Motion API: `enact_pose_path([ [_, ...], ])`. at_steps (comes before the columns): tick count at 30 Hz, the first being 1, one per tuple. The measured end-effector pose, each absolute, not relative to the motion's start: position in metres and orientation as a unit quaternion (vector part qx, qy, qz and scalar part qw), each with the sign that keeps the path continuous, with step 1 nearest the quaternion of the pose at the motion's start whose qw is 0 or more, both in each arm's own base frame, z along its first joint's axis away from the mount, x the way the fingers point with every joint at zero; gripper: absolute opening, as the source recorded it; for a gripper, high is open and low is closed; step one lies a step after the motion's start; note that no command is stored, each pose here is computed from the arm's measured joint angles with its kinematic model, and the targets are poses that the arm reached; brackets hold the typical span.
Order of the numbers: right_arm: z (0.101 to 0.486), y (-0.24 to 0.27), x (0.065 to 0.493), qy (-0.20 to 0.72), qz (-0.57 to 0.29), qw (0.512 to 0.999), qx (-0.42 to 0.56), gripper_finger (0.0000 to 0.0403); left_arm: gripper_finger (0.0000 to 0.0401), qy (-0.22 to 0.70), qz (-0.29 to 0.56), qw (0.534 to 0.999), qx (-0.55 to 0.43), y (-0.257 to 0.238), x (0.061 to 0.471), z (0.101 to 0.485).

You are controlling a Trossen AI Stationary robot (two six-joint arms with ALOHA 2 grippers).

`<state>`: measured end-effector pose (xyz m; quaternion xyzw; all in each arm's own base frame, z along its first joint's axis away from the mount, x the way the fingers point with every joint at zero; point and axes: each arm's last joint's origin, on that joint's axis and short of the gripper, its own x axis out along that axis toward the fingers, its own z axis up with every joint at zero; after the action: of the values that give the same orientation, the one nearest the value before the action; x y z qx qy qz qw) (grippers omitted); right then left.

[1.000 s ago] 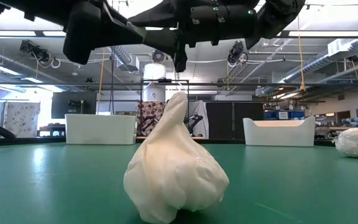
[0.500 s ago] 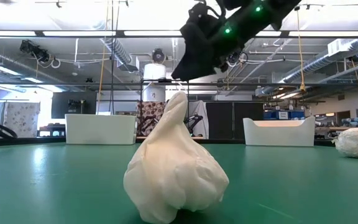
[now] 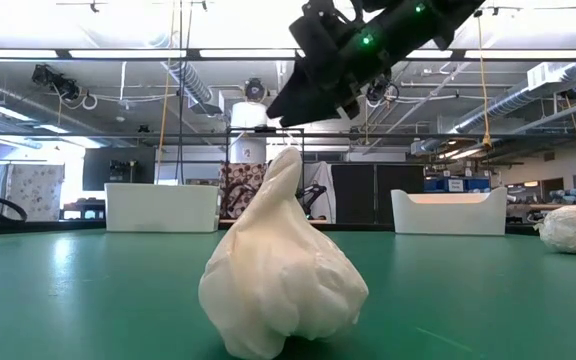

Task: Sort produce into baskets
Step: Put the top right white garlic into the gray bin

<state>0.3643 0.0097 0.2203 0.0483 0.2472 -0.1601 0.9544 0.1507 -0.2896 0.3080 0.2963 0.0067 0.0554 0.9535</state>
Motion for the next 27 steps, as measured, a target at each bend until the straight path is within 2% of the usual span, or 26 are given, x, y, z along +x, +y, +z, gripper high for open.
enact_pose_path([
  [4,0.222,0.01,0.366,0.237,-0.15,0.958,0.05,0.0211,0.0132,-0.001,-0.022,0.943,0.332,-0.301,0.144,0.318],
  [8,0.224,0.009,0.367,0.227,-0.148,0.962,0.044,0.021,0.0132,0.003,-0.134,0.925,0.355,-0.306,0.147,0.317],
  [13,0.225,0.009,0.367,0.225,-0.147,0.962,0.04,0.021,0.0132,0.109,-0.213,0.924,0.298,-0.294,0.169,0.312],
  [17,0.225,0.009,0.367,0.226,-0.145,0.963,0.031,0.021,0.0132,0.238,-0.193,0.929,0.209,-0.273,0.185,0.299],
  [20,0.225,0.009,0.367,0.226,-0.145,0.963,0.031,0.021,0.0132,0.345,-0.156,0.915,0.138,-0.256,0.187,0.286],
  [24,0.224,0.009,0.367,0.232,-0.145,0.961,0.03,0.021,0.0132,0.484,-0.086,0.87,0.023,-0.239,0.178,0.269],
  [27,0.223,0.009,0.366,0.236,-0.146,0.96,0.03,0.021,0.0132,0.584,-0.023,0.81,-0.053,-0.231,0.163,0.254],
])
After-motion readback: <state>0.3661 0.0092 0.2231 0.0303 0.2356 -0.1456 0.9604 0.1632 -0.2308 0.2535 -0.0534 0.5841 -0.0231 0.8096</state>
